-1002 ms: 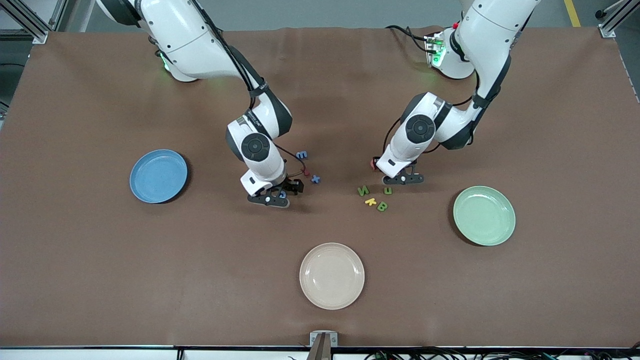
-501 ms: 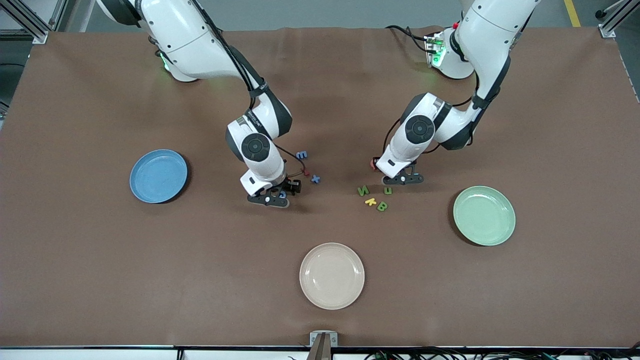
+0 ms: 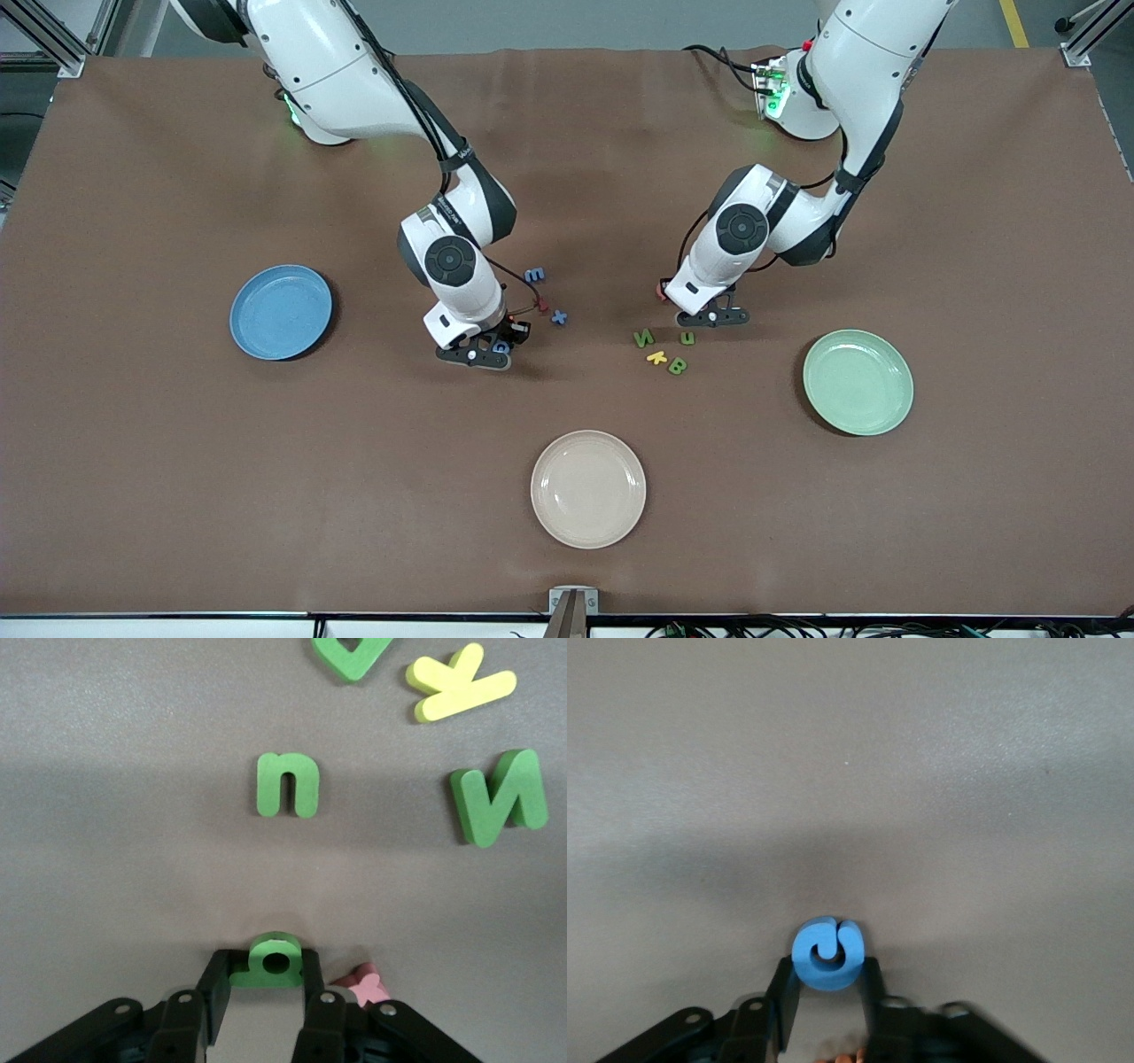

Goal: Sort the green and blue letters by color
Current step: 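Drop the green d on the green plate with the left gripper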

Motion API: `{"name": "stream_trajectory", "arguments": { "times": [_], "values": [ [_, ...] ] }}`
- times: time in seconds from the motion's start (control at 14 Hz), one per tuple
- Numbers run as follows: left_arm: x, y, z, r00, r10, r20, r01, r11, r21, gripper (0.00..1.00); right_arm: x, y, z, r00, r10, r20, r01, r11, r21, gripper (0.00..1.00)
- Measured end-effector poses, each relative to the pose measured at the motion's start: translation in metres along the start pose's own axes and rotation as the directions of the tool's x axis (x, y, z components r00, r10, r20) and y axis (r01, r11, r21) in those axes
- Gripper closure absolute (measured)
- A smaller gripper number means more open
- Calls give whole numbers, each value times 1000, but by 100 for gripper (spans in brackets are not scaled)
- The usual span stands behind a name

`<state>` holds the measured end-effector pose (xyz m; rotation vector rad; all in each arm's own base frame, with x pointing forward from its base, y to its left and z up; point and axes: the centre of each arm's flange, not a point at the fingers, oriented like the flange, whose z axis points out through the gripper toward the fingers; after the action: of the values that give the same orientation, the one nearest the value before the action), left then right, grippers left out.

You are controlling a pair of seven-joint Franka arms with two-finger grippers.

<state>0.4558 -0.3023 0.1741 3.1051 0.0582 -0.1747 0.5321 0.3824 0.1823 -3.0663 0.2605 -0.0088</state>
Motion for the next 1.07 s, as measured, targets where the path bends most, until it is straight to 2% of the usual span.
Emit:
{"name": "stream_trajectory", "arguments": {
  "times": [0.29,0.5,0.64,0.86,1.07],
  "values": [
    [10,-1,-8,1000,-6,-20,6,1000,-8,64,8,10,-1,999,13,36,-11,999,-40,67],
    [34,-17,-44,998,-42,-53,42,999,-8,64,29,29,-13,996,-40,81,47,996,-74,67],
    [52,-42,-81,994,-70,-81,70,998,-2,64,60,69,-41,985,-112,131,124,988,-88,67],
    [80,-106,-116,992,-60,-115,60,998,1,64,101,154,-95,957,-231,176,244,968,-59,67],
    [106,-196,-119,993,-18,-112,19,1000,8,64,107,242,-121,921,-337,195,347,938,-21,67]
  ]
}}
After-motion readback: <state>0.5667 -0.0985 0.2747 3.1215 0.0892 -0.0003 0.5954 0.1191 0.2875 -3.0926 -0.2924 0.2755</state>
